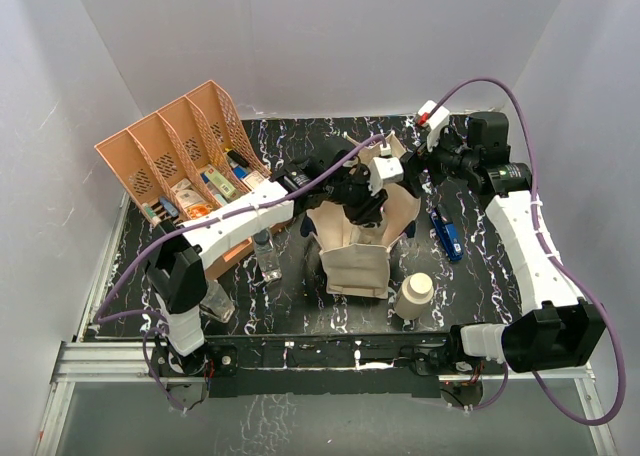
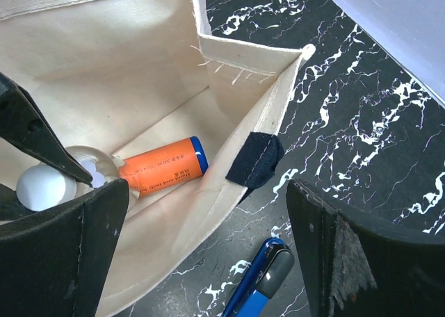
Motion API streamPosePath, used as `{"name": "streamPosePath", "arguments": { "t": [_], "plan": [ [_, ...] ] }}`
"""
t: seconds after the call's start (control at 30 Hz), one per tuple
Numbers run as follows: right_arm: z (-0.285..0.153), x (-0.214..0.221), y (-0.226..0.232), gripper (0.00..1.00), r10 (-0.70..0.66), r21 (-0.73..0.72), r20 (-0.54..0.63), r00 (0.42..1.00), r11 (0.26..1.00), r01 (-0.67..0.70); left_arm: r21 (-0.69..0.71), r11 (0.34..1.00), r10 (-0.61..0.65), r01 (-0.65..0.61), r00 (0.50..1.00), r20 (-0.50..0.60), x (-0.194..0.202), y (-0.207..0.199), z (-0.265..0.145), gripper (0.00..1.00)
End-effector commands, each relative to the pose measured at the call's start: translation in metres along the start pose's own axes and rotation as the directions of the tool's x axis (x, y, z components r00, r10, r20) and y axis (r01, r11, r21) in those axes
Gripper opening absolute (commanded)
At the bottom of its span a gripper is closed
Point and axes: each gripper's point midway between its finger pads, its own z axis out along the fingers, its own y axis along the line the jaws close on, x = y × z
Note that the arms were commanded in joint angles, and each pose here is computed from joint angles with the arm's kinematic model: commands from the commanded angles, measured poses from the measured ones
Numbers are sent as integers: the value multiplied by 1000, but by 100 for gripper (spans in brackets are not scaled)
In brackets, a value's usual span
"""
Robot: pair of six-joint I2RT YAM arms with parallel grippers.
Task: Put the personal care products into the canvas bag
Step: Adjust the care product in the canvas bag.
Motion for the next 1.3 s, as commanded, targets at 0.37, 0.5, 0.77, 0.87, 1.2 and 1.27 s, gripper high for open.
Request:
{"name": "streamPosePath", "arguments": {
  "t": [0.37,0.5,0.77,0.87,1.2,1.27],
  "plan": [
    [13,-38,27,99,-118,-137,77,990,982,128,126,992,26,-21,999,-35,-15,-30,-68,0],
    [30,-36,38,99,-156,-184,51,986,969,163,176,984,43,-40,999,-13,-20,-39,-75,0],
    [51,-16,45,98,-143,-247,9,990,959,141,237,971,28,-31,999,17,-27,-49,-73,0],
    [58,-2,51,97,-147,-284,-34,988,950,132,243,970,14,-13,1000,-3,-13,-47,-64,0],
    [69,25,57,97,-134,-298,-90,987,949,102,283,958,-49,50,999,-9,3,-51,-28,0],
    [70,27,57,97,-135,-298,-94,986,949,101,295,955,-42,43,999,-9,2,-55,-27,0]
  ]
}}
